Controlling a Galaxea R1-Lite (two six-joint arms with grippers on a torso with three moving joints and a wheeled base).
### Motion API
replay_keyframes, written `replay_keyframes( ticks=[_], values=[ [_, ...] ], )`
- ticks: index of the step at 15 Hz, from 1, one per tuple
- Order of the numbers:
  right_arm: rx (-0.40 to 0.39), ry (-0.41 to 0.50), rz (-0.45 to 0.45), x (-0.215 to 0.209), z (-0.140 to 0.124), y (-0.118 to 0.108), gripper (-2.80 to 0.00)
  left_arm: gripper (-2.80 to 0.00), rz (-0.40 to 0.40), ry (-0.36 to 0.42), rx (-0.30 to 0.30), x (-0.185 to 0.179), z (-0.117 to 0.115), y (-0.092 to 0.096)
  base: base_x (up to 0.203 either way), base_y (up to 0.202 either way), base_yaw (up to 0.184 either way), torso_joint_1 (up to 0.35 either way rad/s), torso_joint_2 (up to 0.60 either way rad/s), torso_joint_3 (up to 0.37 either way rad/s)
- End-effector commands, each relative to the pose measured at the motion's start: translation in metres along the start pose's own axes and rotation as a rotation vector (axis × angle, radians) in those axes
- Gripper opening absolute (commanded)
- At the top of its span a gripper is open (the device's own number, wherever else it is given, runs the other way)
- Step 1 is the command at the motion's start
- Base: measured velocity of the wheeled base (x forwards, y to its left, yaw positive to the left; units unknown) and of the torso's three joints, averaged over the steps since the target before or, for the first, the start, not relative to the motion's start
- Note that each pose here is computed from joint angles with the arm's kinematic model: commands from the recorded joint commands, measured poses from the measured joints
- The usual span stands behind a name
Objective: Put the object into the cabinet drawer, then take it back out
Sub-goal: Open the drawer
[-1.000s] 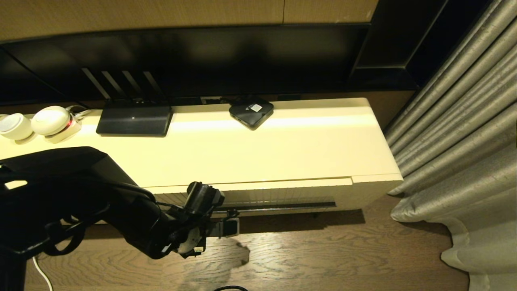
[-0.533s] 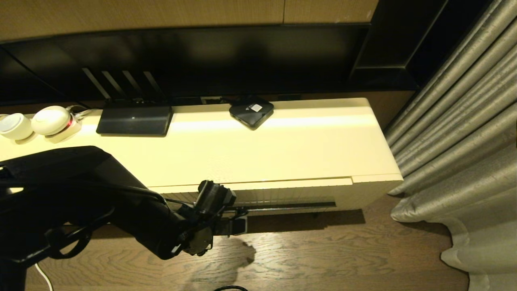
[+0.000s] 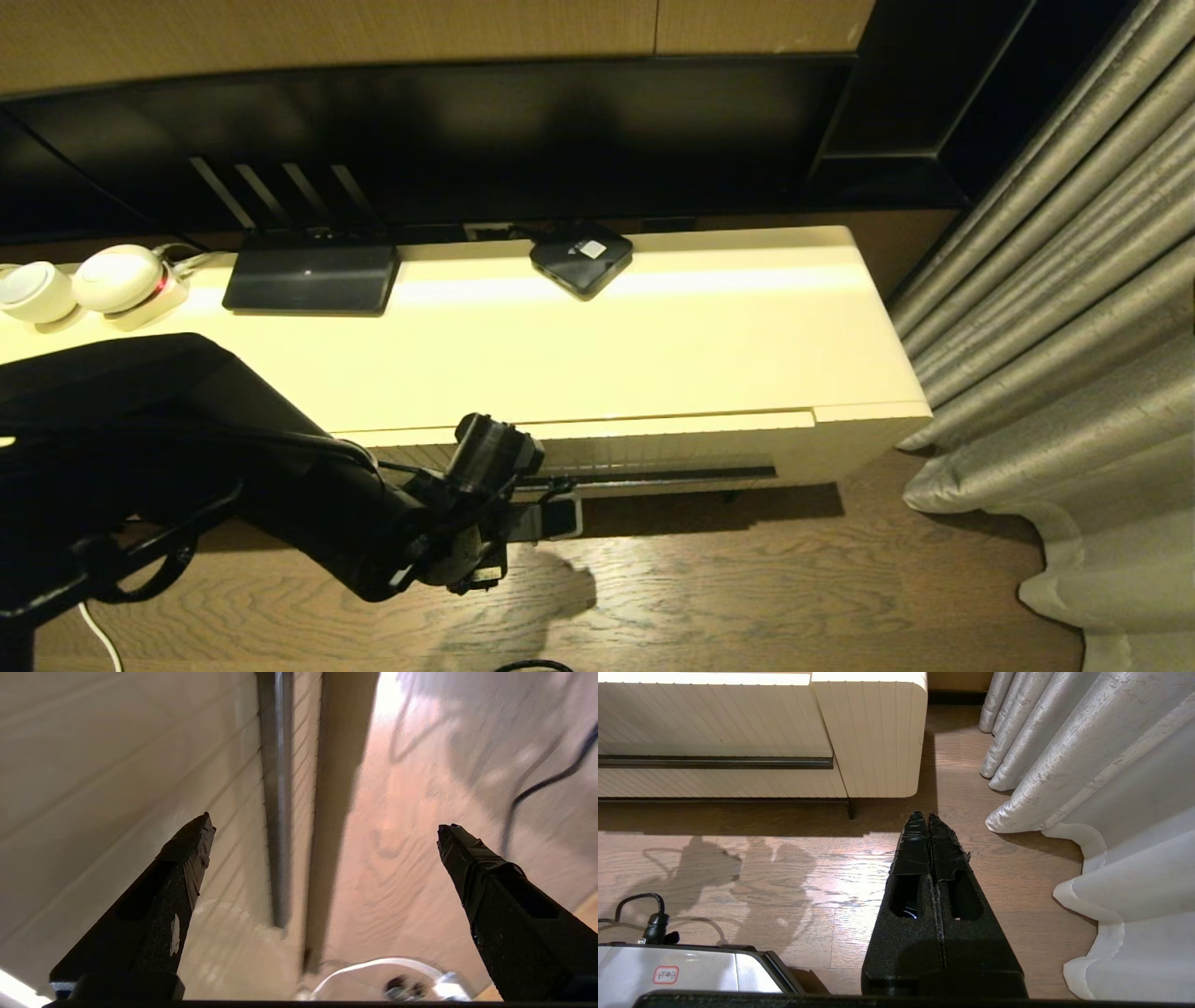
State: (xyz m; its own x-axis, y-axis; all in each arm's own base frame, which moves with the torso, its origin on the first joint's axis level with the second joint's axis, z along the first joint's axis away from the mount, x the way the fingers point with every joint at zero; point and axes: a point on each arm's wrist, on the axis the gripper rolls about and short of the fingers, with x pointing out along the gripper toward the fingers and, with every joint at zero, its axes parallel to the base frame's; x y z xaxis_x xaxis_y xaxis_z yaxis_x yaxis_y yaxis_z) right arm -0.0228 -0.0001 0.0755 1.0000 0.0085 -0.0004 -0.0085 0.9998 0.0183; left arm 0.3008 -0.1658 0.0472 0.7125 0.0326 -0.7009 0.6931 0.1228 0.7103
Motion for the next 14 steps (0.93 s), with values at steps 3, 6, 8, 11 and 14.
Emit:
replay_keyframes(
  ticks=[3, 6, 8, 11, 14],
  values=[
    [0.000, 0.001, 0.001, 0.000, 0.000, 0.000, -2.80, 0.00, -0.042, -0.029, -0.056, 0.001, -0.003, -0.005, 0.000, 0.000, 0.000, 0.000, 0.00, 0.000],
    [0.000, 0.001, 0.001, 0.000, 0.000, 0.000, -2.80, 0.00, -0.068, -0.013, -0.061, 0.002, -0.002, -0.005, 0.000, 0.000, 0.000, 0.000, 0.00, 0.000],
    [0.000, 0.001, 0.001, 0.000, 0.000, 0.000, -2.80, 0.00, -0.085, -0.004, -0.054, 0.002, -0.001, -0.002, 0.000, 0.000, 0.000, 0.000, 0.00, 0.000],
    [0.000, 0.001, 0.001, 0.000, 0.000, 0.000, -2.80, 0.00, -0.111, 0.006, -0.042, 0.003, 0.000, -0.001, 0.000, 0.000, 0.000, 0.000, 0.00, 0.000],
    [0.000, 0.001, 0.001, 0.000, 0.000, 0.000, -2.80, 0.00, -0.158, 0.004, -0.030, 0.010, 0.002, -0.004, 0.000, 0.000, 0.000, 0.000, 0.00, 0.000]
  ],
)
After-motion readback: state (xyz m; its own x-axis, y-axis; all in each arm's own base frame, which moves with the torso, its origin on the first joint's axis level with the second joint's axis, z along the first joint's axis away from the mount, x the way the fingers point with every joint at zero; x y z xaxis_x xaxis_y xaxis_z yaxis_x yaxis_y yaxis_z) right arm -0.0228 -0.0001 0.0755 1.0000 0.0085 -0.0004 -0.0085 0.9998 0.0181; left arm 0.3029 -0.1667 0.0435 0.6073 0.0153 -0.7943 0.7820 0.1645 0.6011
